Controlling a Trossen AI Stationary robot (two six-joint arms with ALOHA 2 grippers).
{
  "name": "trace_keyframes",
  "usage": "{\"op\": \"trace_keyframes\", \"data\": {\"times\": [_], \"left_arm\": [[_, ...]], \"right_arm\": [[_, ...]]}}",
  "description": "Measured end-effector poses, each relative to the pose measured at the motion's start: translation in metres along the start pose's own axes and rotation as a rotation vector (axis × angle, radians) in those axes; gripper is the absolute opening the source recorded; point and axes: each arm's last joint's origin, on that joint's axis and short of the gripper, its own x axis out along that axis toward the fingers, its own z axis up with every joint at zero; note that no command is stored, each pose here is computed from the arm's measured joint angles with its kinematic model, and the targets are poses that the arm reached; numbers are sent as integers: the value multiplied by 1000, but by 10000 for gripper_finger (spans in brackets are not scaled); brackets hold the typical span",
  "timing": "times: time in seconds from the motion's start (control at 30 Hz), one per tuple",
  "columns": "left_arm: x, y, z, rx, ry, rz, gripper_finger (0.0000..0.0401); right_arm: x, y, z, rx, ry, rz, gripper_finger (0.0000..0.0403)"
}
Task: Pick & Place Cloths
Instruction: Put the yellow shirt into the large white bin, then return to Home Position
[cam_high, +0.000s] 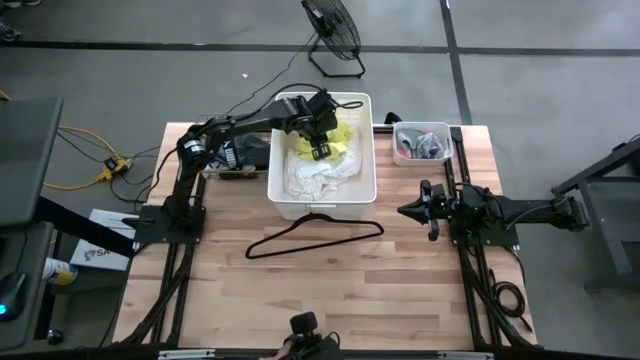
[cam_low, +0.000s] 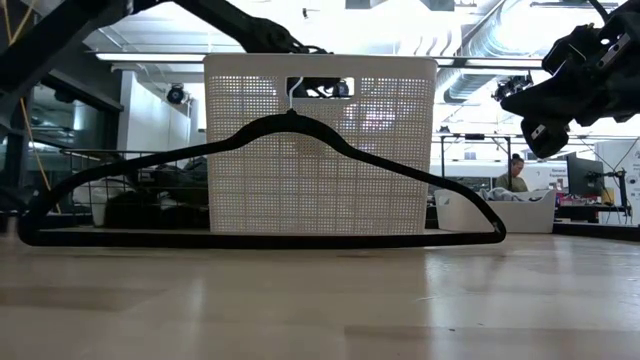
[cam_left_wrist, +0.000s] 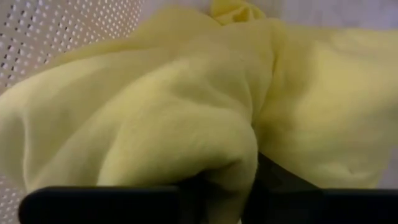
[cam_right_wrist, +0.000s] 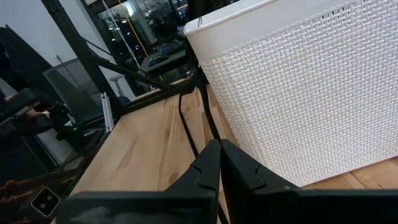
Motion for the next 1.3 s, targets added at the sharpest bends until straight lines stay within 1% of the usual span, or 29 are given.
{"op": "trace_keyframes", "data": {"times": [0.13,0.27,0.37,0.43,0.57,0.63,0.73,0.83,1.0,1.13,1.3], "left_arm": [[-1,0,0,-19,1,0,69],[-4,0,0,-17,14,-7,106],[-10,1,3,-16,18,-9,152],[-15,2,5,-15,28,-15,189],[-32,4,12,-22,33,-40,263],[-42,5,15,-25,40,-42,291],[-58,8,22,-51,33,-39,318],[-74,10,26,-77,29,-38,327],[-103,11,34,-95,7,-35,321],[-124,7,39,-87,-18,-41,305],[-148,-7,41,-58,-65,-53,271]], "right_arm": [[0,0,0,0,0,0,3],[0,0,0,0,0,0,3],[0,0,0,0,0,0,3],[0,0,0,0,0,0,3],[0,0,0,0,0,0,3],[0,0,0,0,0,0,3],[0,0,0,0,0,0,3],[0,0,0,0,0,0,3],[0,0,0,0,0,0,3],[0,0,0,0,0,0,3],[0,0,0,0,0,0,3]]}}
